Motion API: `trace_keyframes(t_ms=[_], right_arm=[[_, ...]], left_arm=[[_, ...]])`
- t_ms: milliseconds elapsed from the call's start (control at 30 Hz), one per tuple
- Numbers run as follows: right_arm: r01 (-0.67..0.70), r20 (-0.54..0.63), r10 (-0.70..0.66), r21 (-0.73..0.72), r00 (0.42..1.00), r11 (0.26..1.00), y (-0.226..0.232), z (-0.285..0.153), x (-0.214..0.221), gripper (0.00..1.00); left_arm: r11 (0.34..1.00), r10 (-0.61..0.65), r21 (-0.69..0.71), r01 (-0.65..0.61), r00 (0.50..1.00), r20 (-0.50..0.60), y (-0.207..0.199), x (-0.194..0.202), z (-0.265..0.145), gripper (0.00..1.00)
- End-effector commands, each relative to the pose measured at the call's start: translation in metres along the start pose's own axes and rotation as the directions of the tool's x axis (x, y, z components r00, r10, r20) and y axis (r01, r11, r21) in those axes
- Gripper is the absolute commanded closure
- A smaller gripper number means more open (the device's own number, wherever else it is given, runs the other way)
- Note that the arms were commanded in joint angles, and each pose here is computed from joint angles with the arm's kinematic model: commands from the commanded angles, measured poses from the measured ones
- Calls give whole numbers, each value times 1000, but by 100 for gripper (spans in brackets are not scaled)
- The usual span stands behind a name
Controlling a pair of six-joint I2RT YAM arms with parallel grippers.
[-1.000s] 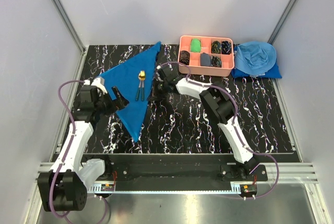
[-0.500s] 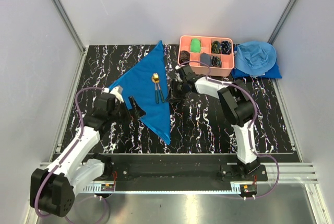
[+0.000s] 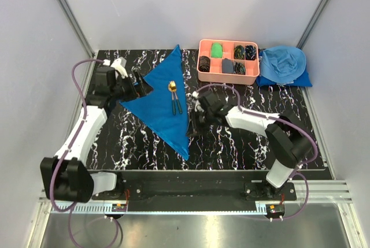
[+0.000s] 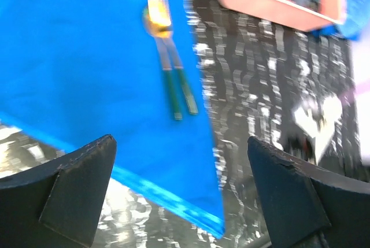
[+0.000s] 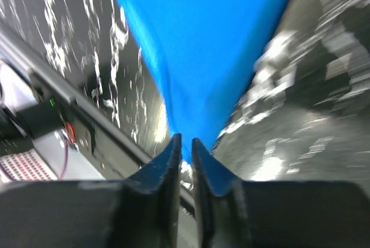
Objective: Fold the napkin, place the utensils inside, and roll it up
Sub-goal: Fold the napkin
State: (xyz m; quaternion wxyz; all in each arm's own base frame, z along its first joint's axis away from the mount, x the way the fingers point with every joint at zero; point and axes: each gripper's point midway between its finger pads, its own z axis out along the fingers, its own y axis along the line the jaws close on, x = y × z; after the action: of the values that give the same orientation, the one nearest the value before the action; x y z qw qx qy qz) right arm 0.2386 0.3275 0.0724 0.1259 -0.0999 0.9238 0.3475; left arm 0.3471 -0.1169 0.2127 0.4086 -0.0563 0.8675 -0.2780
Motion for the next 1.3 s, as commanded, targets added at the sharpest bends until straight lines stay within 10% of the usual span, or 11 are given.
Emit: trace_keyframes(t_ms=[0,800,1067,1267], right_arm=[[-33,-24,31,-63,999,998,25,17,23,84],[-2,-163,-1,-19,987,1000,23,54,74,87],[14,-92,-18,-37,996,999,44,3,68,54],[-44,-120,49,42,992,998,19,1,89,51]], left_arm=[[998,49,-38,-48,999,4,22,-12,-3,1],[999,33,-39,-33,999,11,29,-3,-6,1],[999,35,-42,-34,999,16,29,-3,-8,1],[999,32,-29,-32,999,12,27,-2,-7,1]])
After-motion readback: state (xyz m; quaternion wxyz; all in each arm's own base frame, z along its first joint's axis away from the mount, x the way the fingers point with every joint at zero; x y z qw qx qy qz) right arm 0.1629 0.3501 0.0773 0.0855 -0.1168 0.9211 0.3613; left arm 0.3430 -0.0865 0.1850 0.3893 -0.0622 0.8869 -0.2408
